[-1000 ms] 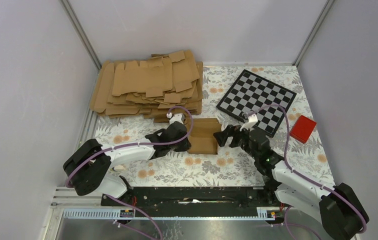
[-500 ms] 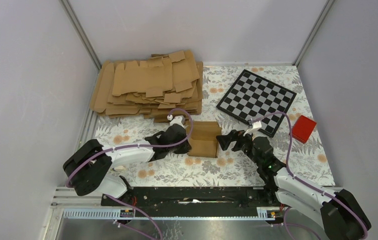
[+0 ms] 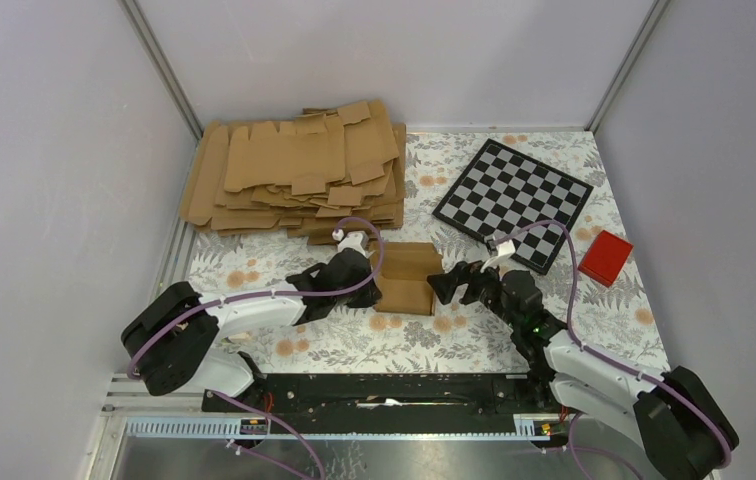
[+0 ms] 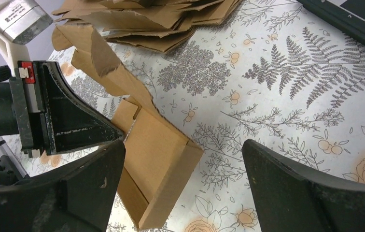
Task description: Fold the paper box
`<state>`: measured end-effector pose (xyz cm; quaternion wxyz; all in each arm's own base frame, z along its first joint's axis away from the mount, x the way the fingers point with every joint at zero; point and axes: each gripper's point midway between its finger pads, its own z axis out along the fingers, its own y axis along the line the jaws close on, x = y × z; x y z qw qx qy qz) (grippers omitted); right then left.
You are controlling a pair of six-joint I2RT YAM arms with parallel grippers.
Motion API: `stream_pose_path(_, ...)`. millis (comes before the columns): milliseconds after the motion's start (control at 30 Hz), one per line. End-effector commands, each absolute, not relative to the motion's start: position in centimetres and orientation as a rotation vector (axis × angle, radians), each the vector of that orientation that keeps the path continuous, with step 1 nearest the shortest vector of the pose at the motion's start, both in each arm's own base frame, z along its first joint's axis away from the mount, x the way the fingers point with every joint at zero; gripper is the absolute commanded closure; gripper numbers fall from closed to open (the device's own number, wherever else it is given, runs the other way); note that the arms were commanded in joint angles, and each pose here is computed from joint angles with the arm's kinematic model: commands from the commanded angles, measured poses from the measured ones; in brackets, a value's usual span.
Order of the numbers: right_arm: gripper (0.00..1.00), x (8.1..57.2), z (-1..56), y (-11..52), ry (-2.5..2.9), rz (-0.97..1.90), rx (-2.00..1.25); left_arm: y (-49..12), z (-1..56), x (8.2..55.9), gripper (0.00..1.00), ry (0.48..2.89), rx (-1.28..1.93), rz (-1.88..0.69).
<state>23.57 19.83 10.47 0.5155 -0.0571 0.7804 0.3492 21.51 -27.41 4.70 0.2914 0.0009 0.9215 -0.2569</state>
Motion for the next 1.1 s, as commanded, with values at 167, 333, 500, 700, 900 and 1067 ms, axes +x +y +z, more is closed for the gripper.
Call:
stream_pose_path(167, 0.14, 25.0, 14.1, 21.5, 1.816, 0.848, -0.249, -28.1, 6.3, 21.8, 0.98, 2.382, 0.08, -0.738)
stream_pose_path(333, 0.4, 24.9, 14.5, 21.1, 1.838, 0.809, -0.271, -28.1, 6.3, 21.5, 0.98, 2.388, 0.11, -0.746)
stream_pose_path(500, 0.59, 24.7, 14.2, 21.2, 1.864, 0.806, -0.288, -28.3, 6.5, 21.4, 0.98, 2.384, 0.131, -0.75)
stream_pose_path(700, 0.67, 24.7, 13.7, 21.9, 1.901, 0.826, -0.315, -28.5, 6.4, 21.4, 0.98, 2.385, 0.138, -0.75)
stream_pose_path(900, 0.79, 25.7, 13.5, 21.4, 1.941, 0.765, -0.257, -28.9, 6.1, 21.2, 0.98, 2.394, 0.139, -0.752)
stream_pose_path(1067, 0.83, 26.1, 12.9, 20.8, 1.987, 0.666, -0.246, -29.6, 6.0, 21.2, 0.98, 2.399, 0.15, -0.754)
